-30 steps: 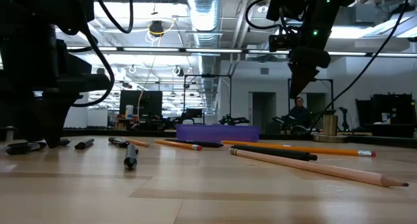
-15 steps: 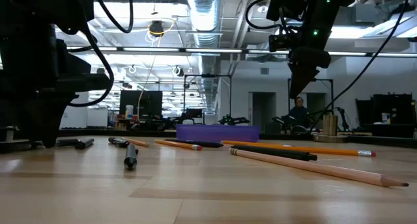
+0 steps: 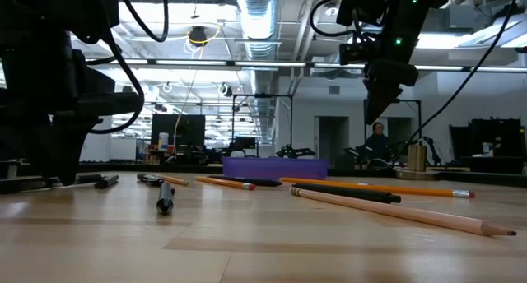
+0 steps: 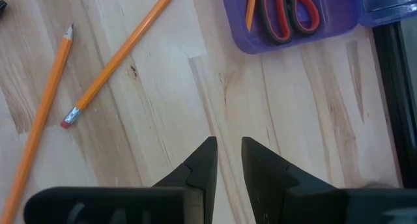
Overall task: Pick & place school supplies into a supply box
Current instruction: Put the black pen into the violet supply box
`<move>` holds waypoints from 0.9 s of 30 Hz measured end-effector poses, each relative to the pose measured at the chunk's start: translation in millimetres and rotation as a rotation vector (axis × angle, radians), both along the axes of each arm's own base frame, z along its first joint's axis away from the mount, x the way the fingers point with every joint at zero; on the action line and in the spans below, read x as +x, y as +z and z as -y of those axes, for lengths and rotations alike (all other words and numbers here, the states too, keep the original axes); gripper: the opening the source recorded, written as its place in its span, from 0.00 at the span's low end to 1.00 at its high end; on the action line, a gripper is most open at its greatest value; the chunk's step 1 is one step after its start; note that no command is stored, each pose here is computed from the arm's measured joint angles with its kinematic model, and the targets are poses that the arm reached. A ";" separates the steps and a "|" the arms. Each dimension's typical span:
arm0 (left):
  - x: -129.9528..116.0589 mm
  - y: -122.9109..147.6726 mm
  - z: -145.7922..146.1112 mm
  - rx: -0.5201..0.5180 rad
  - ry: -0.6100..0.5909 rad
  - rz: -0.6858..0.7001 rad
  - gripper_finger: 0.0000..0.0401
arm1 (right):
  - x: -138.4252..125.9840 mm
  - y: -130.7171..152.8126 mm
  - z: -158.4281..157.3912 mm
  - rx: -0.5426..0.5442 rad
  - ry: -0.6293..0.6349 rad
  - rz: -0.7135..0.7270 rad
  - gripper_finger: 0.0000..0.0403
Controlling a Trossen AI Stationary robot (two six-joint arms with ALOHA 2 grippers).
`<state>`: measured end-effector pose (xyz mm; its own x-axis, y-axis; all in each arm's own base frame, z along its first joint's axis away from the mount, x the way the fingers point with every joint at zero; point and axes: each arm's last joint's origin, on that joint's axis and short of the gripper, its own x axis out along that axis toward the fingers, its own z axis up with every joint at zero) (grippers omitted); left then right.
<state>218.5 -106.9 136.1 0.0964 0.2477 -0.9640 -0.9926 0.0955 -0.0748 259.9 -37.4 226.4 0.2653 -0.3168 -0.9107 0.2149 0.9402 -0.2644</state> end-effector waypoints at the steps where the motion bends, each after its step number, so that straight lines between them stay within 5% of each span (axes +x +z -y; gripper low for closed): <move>1: -0.1 0.0 0.1 0.000 0.000 -0.001 0.10 | 0.0 0.0 0.0 -0.001 0.002 -0.001 0.16; 13: 0.8 21.1 6.5 0.027 -0.016 -0.082 0.10 | 0.0 0.0 0.0 -0.002 0.005 -0.002 0.16; 20: 11.3 71.0 12.4 0.166 -0.067 -0.097 0.10 | -0.1 0.0 0.0 -0.002 0.007 -0.004 0.16; 27: 26.6 119.0 -0.8 0.372 -0.264 -0.117 0.10 | -1.3 -0.4 -0.1 -0.004 0.019 -0.021 0.16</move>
<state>245.0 -106.2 255.0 0.0984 0.5600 -0.8227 -0.9305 0.3448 0.1234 258.6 -37.3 226.0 0.2522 -0.3154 -0.9148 0.1910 0.9430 -0.2724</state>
